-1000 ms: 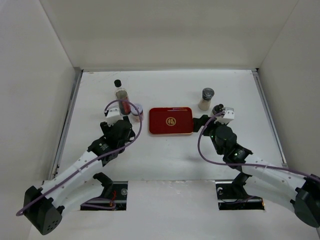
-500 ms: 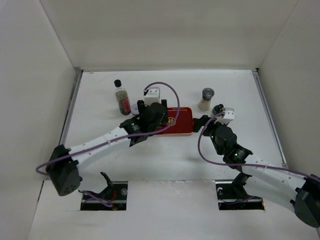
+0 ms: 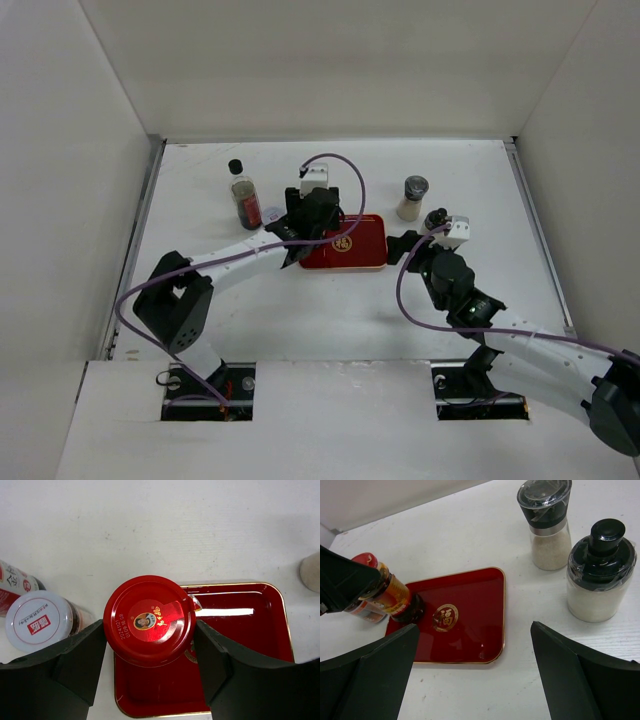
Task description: Organize the condiment bottles
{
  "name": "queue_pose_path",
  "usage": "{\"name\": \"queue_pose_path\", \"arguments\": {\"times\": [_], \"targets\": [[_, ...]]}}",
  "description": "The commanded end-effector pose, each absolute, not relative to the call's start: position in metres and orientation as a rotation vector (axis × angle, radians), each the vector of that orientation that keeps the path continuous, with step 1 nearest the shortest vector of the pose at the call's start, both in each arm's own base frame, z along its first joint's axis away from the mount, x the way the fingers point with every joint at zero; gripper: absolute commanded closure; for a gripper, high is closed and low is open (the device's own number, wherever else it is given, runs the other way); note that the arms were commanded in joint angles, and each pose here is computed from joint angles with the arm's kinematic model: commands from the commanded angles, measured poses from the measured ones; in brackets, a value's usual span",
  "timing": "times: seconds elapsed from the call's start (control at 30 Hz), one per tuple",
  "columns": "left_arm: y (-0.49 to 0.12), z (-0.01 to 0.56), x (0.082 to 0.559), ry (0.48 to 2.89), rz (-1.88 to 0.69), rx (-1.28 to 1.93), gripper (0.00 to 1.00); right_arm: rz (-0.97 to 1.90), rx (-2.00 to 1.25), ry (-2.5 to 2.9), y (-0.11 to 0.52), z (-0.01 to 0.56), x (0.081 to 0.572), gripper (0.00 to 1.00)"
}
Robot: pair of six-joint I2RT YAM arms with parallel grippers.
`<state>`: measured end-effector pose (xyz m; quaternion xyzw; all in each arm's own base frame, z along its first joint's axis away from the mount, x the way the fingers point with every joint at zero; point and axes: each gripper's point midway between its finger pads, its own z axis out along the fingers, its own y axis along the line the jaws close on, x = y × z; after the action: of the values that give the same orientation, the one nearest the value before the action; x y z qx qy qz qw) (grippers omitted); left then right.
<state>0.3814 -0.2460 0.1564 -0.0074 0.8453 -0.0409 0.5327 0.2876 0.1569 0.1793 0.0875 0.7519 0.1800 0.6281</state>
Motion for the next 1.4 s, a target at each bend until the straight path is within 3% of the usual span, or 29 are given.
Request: {"name": "queue_pose_path", "arguments": {"times": [0.0, 0.4, 0.67, 0.8, 0.9, 1.1, 1.37], "targets": [[-0.266, 0.235, 0.410, 1.766, -0.263, -0.104, 0.70, 0.433, 0.234, 1.665, 0.156, 0.195, 0.291, 0.00], [-0.261, 0.200, 0.418, 1.793, -0.193, -0.075, 0.62, 0.434, 0.237, 1.658, 0.154, 0.197, 0.289, 0.00], [-0.256, 0.203, 0.414, 1.785, -0.184, -0.084, 0.16, 0.425, 0.236, 1.659, 0.153, 0.197, 0.290, 0.00], [-0.248, 0.238, 0.399, 1.727, -0.221, -0.095, 0.05, 0.421, 0.229, 1.666, 0.155, 0.196, 0.292, 0.00], [-0.229, 0.261, 0.378, 1.683, -0.249, -0.123, 0.05, 0.419, 0.228, 1.662, 0.155, 0.197, 0.292, 0.00], [-0.176, 0.243, 0.330, 1.734, -0.230, -0.192, 0.22, 0.423, 0.228, 1.659, 0.155, 0.198, 0.291, 0.00], [-0.147, 0.174, 0.342, 1.913, -0.144, -0.211, 0.20, 0.418, 0.219, 1.676, 0.158, 0.192, 0.293, 0.00]]}}
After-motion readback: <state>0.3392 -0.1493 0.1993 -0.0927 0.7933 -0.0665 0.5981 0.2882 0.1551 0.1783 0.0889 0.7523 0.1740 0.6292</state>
